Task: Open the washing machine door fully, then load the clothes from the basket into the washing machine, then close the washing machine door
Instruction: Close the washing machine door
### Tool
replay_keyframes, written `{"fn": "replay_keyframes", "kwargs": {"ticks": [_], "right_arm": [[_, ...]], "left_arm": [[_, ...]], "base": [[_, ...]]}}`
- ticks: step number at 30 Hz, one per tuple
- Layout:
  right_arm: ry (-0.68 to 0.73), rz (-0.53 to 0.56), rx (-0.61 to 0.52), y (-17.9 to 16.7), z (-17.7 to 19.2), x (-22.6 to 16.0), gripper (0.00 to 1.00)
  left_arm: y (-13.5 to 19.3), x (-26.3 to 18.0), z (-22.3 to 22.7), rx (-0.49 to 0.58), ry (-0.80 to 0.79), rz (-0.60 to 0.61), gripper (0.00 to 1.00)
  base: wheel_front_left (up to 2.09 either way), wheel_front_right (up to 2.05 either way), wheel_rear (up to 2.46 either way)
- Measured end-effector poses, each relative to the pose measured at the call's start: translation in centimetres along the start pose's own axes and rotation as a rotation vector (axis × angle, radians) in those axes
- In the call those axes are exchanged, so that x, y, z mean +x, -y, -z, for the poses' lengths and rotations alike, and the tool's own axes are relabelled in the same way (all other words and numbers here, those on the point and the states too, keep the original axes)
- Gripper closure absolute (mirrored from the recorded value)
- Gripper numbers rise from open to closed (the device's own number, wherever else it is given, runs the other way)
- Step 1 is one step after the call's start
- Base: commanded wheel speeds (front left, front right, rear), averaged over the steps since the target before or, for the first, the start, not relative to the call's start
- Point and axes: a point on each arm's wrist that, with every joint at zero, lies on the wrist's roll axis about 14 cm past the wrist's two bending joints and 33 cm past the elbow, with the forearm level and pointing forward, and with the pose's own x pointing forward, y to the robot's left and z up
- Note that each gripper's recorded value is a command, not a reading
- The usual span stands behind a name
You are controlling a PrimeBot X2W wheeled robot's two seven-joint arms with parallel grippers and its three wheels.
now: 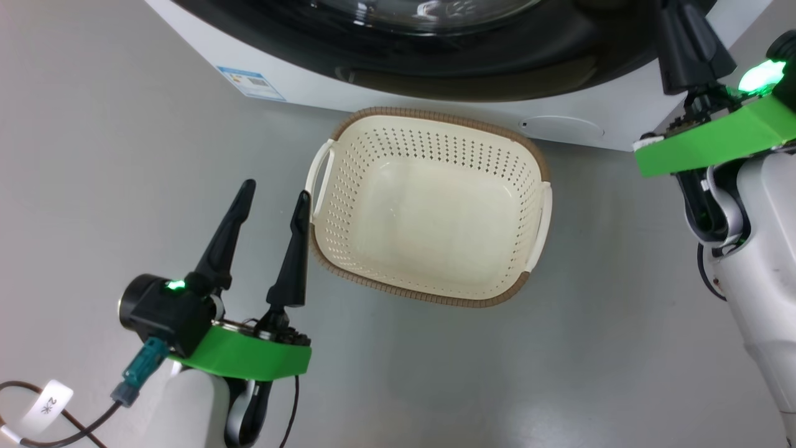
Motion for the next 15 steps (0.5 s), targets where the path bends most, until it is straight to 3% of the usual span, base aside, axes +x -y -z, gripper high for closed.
{"fn": "replay_keyframes", "kwargs": {"ticks": [15], "right_arm": [[0.008, 0.006, 0.001, -0.26, -0.41, 0.29, 1.00]], "left_arm": [[0.03, 0.28, -0.26, 0.004, 0.004, 0.004, 0.00]], "base": [[0.00, 0.00, 0.00]]}}
